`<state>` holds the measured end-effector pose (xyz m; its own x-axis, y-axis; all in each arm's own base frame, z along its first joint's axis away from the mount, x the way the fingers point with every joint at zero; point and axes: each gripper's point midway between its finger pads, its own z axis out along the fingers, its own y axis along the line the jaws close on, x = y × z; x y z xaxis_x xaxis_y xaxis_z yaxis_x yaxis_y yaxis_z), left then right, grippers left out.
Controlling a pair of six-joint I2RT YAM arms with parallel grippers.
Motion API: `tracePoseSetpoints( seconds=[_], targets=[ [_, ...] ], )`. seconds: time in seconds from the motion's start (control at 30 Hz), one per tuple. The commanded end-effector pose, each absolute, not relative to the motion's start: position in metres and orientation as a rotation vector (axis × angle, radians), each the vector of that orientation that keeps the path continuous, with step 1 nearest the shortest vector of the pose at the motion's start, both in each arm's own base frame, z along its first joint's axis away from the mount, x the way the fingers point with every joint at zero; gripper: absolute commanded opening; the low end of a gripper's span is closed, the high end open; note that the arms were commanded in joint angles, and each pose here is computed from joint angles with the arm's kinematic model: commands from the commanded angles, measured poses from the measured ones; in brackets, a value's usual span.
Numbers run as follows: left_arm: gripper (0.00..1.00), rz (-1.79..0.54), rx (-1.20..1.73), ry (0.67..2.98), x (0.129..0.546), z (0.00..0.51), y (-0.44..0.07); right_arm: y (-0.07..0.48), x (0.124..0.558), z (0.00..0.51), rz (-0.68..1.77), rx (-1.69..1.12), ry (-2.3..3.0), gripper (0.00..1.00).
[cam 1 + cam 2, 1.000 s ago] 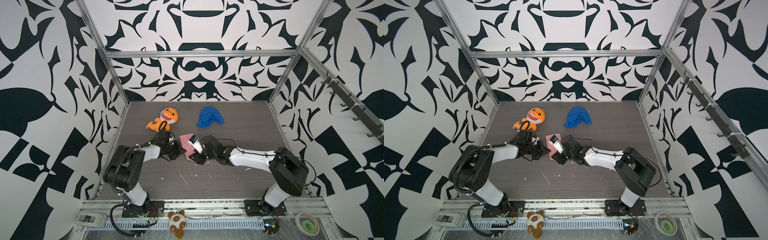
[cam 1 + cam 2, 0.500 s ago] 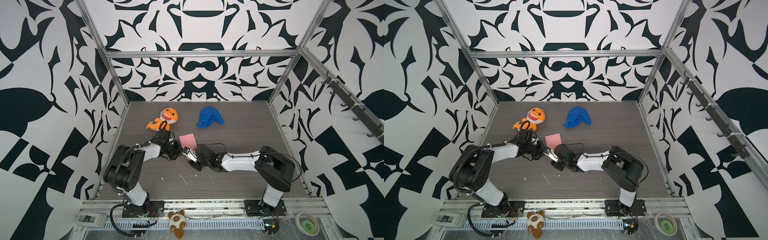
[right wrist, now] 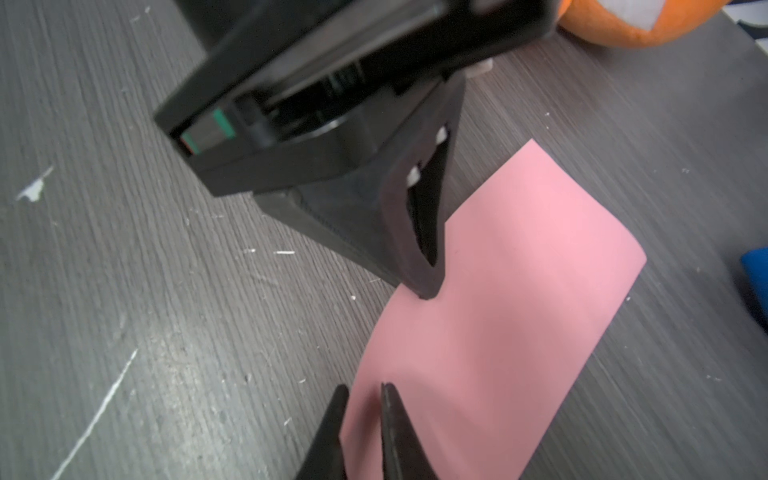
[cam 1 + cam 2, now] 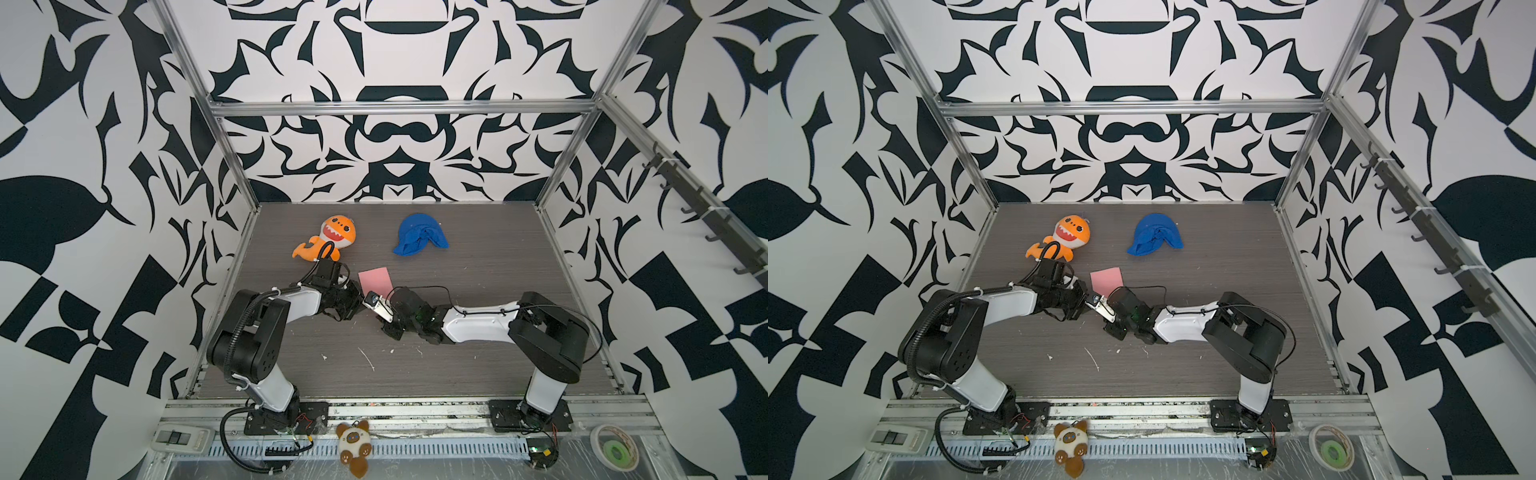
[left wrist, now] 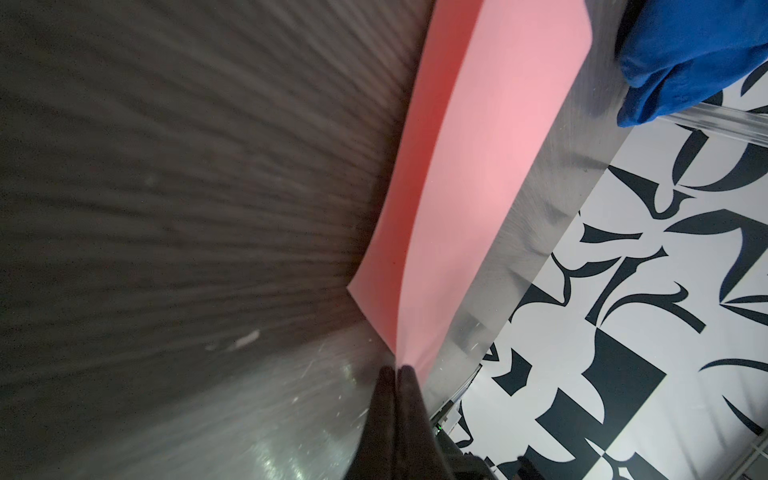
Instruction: Fold a paper plane with a square sheet of paper (pick it up from the middle)
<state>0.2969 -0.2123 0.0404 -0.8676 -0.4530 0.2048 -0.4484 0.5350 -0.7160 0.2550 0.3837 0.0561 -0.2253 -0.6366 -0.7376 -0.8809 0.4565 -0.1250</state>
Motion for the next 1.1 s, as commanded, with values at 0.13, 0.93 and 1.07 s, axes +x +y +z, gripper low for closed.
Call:
tracePoseSetpoints(
  seconds=[0.13,0.93,1.07],
  targets=[
    [0.28,-1.17,-0.781,2.752,0.301,0.058,-0.194,0.398,0.249,0.09,0.532,-1.229,1.905,0.05],
    [0.13,-0.909,-0.597,2.856,0.328,0.03,-0.198,0.402,0.211,0.083,0.948,-1.212,2.046,0.05],
    [0.11,-0.825,-0.593,2.915,0.32,0.016,-0.194,0.401,0.215,0.08,0.967,-1.19,2.064,0.05]
  ],
)
